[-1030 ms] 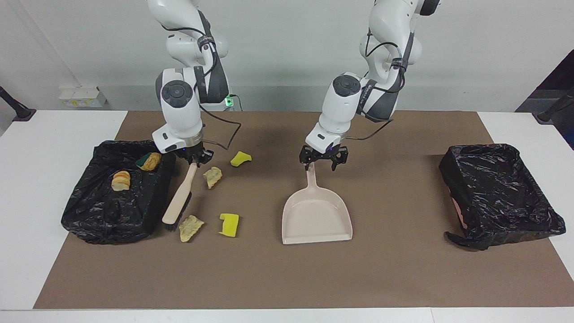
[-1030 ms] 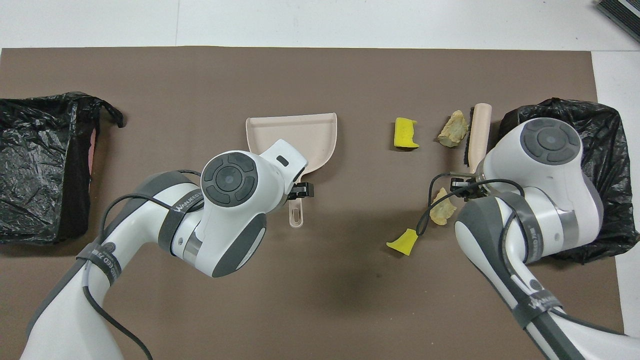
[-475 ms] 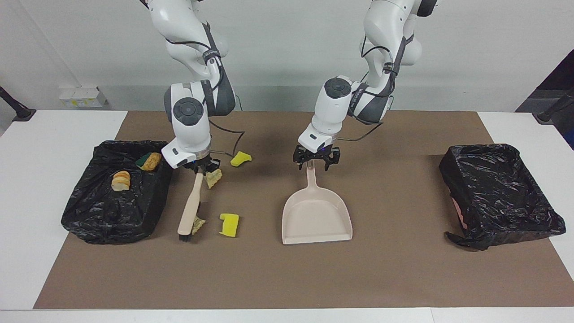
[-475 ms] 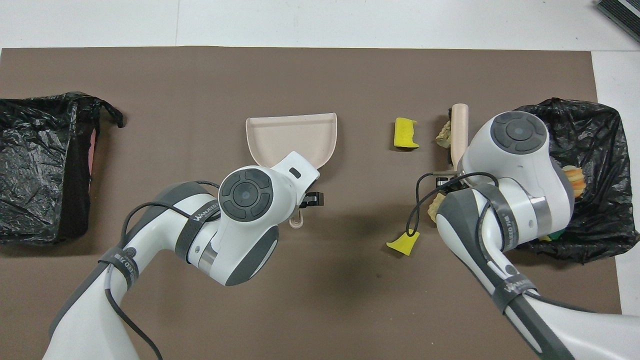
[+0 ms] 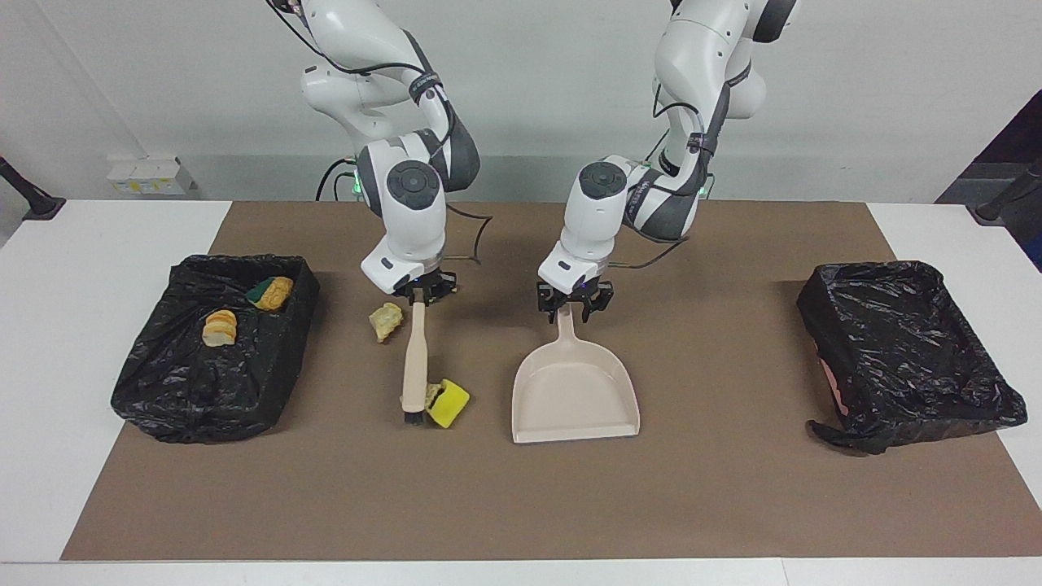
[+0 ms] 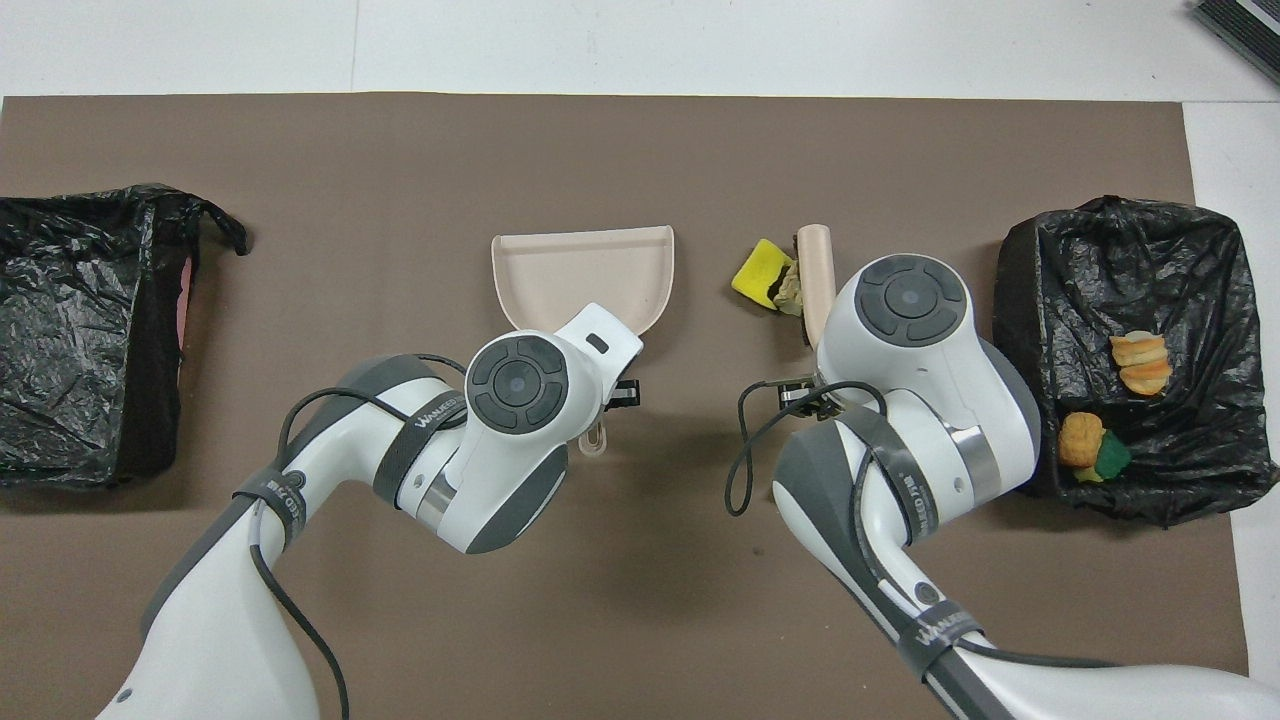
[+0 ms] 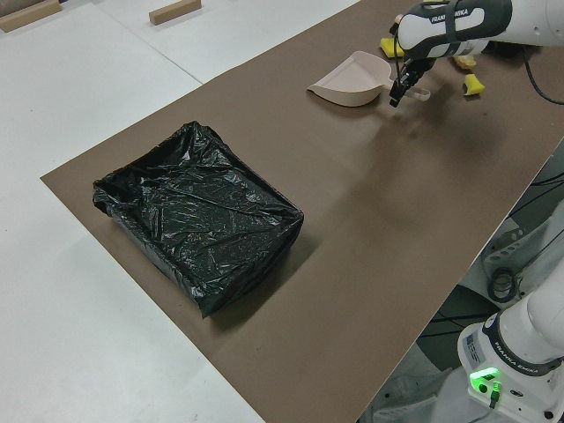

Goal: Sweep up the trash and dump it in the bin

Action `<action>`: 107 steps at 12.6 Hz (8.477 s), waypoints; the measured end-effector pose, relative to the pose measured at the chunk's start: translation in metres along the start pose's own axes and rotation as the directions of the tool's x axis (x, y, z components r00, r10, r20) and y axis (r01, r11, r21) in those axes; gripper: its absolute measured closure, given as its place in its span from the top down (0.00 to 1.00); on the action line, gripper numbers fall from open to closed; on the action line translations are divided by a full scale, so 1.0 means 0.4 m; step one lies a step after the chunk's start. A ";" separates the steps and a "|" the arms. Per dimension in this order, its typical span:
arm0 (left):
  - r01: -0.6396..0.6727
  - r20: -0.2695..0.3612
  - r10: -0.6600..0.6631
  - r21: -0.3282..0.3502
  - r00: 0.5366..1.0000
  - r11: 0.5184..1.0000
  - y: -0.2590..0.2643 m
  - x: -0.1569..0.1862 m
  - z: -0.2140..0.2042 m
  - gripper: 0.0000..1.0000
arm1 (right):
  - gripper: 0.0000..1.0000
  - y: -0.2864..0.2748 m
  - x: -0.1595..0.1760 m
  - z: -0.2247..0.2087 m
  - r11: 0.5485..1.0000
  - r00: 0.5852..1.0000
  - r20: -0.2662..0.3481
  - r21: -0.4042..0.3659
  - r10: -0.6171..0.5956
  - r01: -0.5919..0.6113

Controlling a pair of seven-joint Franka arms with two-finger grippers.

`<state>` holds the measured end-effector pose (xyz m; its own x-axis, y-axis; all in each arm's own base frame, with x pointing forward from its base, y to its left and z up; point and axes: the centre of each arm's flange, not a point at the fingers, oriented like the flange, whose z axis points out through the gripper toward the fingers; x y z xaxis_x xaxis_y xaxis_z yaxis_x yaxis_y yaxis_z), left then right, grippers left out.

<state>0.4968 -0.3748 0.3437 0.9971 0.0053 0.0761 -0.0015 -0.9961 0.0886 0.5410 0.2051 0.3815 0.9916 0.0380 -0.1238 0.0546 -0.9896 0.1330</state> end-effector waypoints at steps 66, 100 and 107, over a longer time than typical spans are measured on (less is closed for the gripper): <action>-0.986 0.200 0.975 -0.117 0.094 0.119 -0.351 0.008 -0.110 0.31 | 0.26 -0.190 -0.099 0.076 0.809 0.812 0.169 0.104 0.559 -0.579; -0.961 0.206 0.948 -0.082 0.243 0.264 -0.348 0.029 -0.130 0.31 | 0.26 0.310 0.103 -0.002 0.966 0.977 0.028 -0.144 -0.211 0.213; -0.926 0.207 0.917 -0.098 0.341 0.366 -0.203 0.107 -0.137 0.31 | 0.26 0.127 0.101 0.094 0.970 0.966 0.081 0.019 -0.245 0.244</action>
<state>0.5354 -0.2890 0.3941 0.3540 -0.9301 -0.0981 -0.9308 -0.3606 0.0595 0.5795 0.1510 0.3461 0.9352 0.2677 -0.2319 0.2926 -0.9529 0.0801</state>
